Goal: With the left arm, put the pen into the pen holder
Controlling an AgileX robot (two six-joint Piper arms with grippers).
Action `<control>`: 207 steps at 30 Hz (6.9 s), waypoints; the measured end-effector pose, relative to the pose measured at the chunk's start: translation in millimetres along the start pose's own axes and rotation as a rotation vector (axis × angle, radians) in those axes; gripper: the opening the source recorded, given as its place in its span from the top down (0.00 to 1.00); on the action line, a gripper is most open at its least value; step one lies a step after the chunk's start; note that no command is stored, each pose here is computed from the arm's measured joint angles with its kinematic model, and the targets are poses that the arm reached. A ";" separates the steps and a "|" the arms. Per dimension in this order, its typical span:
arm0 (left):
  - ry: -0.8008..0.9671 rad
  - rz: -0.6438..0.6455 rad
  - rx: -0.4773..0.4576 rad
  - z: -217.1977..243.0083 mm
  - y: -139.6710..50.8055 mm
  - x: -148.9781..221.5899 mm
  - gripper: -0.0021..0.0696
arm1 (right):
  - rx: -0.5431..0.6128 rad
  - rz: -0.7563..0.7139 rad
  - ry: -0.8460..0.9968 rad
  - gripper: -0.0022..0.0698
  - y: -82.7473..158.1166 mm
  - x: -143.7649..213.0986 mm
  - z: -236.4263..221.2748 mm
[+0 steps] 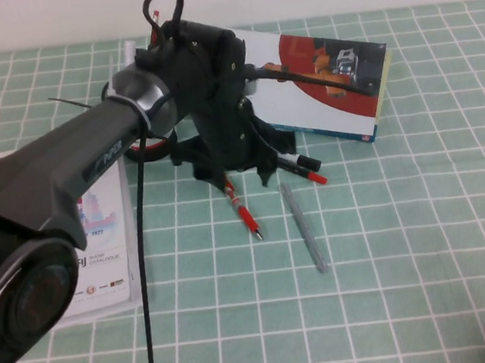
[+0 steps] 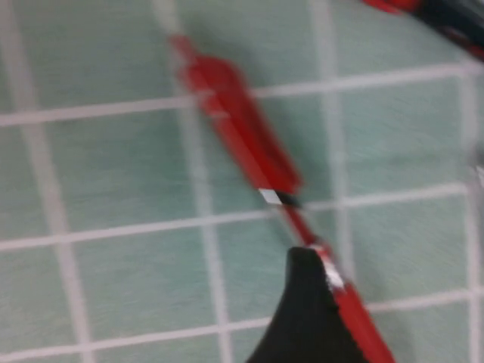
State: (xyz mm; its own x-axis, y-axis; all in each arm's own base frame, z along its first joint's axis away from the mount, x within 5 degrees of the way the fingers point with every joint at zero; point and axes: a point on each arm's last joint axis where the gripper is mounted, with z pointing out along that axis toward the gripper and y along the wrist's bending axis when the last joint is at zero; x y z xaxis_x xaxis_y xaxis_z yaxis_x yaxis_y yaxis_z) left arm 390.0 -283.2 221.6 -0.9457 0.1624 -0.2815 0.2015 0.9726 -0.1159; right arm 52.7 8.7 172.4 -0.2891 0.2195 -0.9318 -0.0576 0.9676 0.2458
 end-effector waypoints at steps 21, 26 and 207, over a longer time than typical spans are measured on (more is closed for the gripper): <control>0.015 -0.247 -0.069 38.4 22.2 -16.4 0.34 | 0.000 0.000 0.000 1.00 0.0 0.0 0.0; 0.041 -0.240 -0.089 42.0 22.3 -17.1 0.38 | 0.000 0.000 0.000 1.00 0.0 0.0 0.0; -1.357 0.038 -0.104 -127.7 200.7 363.9 0.97 | 0.000 0.000 0.000 1.00 0.0 0.0 0.0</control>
State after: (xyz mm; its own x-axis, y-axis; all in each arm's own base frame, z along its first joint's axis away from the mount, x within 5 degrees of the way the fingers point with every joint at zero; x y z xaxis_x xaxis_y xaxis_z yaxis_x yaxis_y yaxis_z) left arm 53.7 -7.7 217.5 0.0646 -0.0417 -0.9970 0.1444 0.9890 -0.0320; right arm 52.7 8.7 172.4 -0.2891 0.2195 -0.9318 -0.0576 0.9676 0.2458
